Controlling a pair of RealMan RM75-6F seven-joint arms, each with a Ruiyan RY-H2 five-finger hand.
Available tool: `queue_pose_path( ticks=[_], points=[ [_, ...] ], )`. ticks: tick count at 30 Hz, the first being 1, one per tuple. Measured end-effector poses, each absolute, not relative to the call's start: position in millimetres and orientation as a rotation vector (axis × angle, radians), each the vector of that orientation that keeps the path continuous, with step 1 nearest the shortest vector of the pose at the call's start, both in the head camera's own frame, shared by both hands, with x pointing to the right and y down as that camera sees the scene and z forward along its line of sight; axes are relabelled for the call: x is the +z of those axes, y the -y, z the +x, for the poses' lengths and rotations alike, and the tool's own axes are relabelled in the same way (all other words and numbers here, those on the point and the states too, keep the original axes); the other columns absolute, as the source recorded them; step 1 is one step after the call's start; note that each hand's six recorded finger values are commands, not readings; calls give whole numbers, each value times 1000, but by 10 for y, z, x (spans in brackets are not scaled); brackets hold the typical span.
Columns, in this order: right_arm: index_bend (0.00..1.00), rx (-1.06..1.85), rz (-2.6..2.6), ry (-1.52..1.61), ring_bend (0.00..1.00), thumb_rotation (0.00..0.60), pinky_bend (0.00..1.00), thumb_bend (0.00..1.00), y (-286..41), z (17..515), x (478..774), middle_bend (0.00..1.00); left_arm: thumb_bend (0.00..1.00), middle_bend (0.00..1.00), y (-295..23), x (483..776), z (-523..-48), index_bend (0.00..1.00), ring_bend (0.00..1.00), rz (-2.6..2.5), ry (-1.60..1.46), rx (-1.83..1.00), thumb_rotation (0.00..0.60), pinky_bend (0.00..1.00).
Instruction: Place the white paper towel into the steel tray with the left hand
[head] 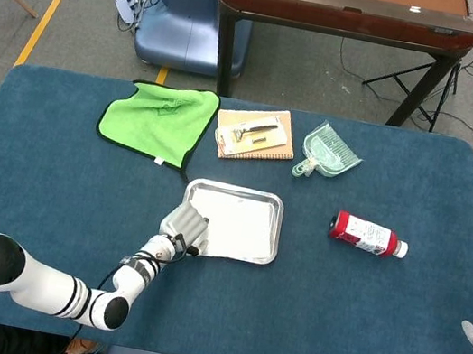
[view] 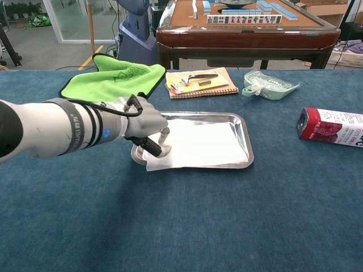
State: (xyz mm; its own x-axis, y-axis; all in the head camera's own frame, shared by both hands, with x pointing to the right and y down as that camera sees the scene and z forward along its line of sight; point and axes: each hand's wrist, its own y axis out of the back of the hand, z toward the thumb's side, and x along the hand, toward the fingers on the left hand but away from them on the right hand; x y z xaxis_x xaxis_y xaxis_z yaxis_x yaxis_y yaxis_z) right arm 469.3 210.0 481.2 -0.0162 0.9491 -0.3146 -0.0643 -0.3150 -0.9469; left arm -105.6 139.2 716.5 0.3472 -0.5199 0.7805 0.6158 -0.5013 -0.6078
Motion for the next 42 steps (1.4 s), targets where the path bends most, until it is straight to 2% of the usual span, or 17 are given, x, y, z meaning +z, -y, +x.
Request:
queue_pose_path(
  ticks=[24,42],
  points=[
    [194,1485,-1366,1003,112,600,201,112,-2104,4731,4770,209,427,1000,-1220,7316,-1022,254,1000,-1541,46,-1395,40,1000],
    [194,1482,-1364,1003,112,600,200,112,-2102,4722,4759,209,427,1000,-1144,7255,-1081,243,1000,-1546,1,-1401,40,1000]
  ],
)
